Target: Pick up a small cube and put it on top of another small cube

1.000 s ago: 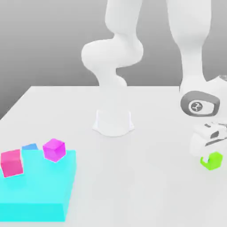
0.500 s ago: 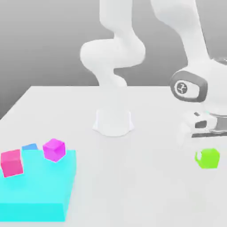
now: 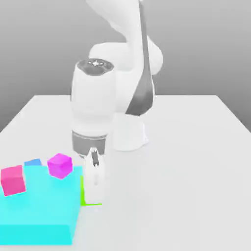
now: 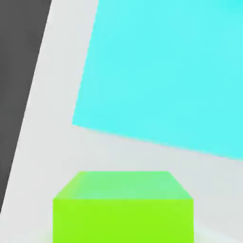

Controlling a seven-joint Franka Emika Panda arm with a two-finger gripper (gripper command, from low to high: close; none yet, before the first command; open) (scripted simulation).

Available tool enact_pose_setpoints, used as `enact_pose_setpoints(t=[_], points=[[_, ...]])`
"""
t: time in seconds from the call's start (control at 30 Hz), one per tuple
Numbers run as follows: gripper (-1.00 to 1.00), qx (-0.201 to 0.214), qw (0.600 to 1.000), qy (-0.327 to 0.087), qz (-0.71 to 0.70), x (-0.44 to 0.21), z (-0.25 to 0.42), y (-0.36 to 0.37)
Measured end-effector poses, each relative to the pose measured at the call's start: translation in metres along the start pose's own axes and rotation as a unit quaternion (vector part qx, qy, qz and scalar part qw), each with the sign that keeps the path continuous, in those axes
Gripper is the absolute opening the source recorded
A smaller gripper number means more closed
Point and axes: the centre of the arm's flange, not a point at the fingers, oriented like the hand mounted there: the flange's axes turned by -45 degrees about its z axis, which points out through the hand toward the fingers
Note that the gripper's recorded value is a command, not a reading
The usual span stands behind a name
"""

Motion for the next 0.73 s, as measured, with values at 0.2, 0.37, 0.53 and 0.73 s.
enact_pose_setpoints(t=[0.2,0.37,0.53,0.73], points=[[-1.00,-0.009,0.954,0.010,0.298,0.128,-0.003,0.055],[-1.00,-0.041,0.857,-0.011,0.514,0.169,0.005,0.138],[-1.00,-0.048,0.816,-0.027,0.575,0.172,0.033,0.165],[1.00,-0.049,0.815,-0.026,0.577,0.168,0.068,0.170]])
